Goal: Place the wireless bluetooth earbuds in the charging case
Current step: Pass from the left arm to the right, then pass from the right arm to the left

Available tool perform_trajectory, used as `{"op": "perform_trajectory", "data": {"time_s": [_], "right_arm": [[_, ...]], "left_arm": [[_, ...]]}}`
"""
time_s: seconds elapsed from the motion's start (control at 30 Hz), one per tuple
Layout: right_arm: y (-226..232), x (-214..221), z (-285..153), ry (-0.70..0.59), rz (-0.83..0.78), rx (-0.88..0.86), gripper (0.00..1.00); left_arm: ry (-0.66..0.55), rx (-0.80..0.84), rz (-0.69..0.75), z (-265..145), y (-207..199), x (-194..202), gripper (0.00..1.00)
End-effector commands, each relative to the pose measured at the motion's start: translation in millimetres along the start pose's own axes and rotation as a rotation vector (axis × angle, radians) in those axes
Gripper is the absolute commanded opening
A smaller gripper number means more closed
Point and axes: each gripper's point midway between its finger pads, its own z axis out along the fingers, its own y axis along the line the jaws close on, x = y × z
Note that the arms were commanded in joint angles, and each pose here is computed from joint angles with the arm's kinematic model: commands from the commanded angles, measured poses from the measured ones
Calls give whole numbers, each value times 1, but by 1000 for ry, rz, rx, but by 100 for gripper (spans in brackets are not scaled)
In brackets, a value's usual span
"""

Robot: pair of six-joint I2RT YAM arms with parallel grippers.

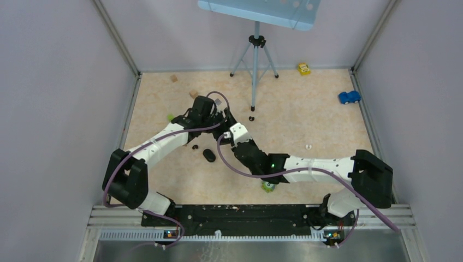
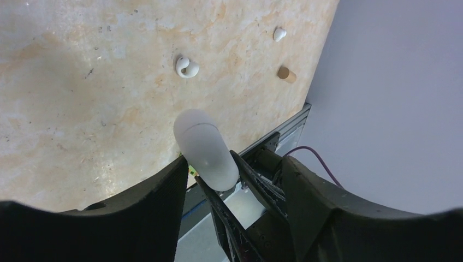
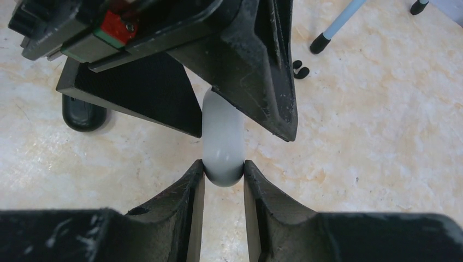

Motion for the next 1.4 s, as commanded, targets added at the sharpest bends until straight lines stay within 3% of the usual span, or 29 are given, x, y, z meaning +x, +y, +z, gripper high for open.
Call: {"op": "perform_trajectory", "data": {"time_s": [0.0, 0.4, 0.67, 0.83, 1.0, 1.17, 1.37], "right_arm": [[3, -29, -3, -68, 61, 5, 0], [4, -12, -3, -36, 129, -6, 0], [-13, -3, -6, -7, 390, -118, 0], [-38, -2, -10, -3, 574, -179, 0], [-63, -9, -20, -41, 750, -230, 0], [-75, -24, -26, -83, 894, -315, 0], [-77, -38, -30, -103, 977, -361, 0]], "left_arm": [[-28, 79, 54, -12, -21, -5, 72], [-78, 98, 66, -37, -9, -29, 79], [-204, 95, 64, -77, 9, -64, 82], [-291, 105, 164, -89, 7, -73, 88], [-403, 0, 118, -96, 31, -79, 92], [-277, 159, 188, -85, 17, -54, 97], [-210, 376, 267, -81, -2, -24, 99]]}}
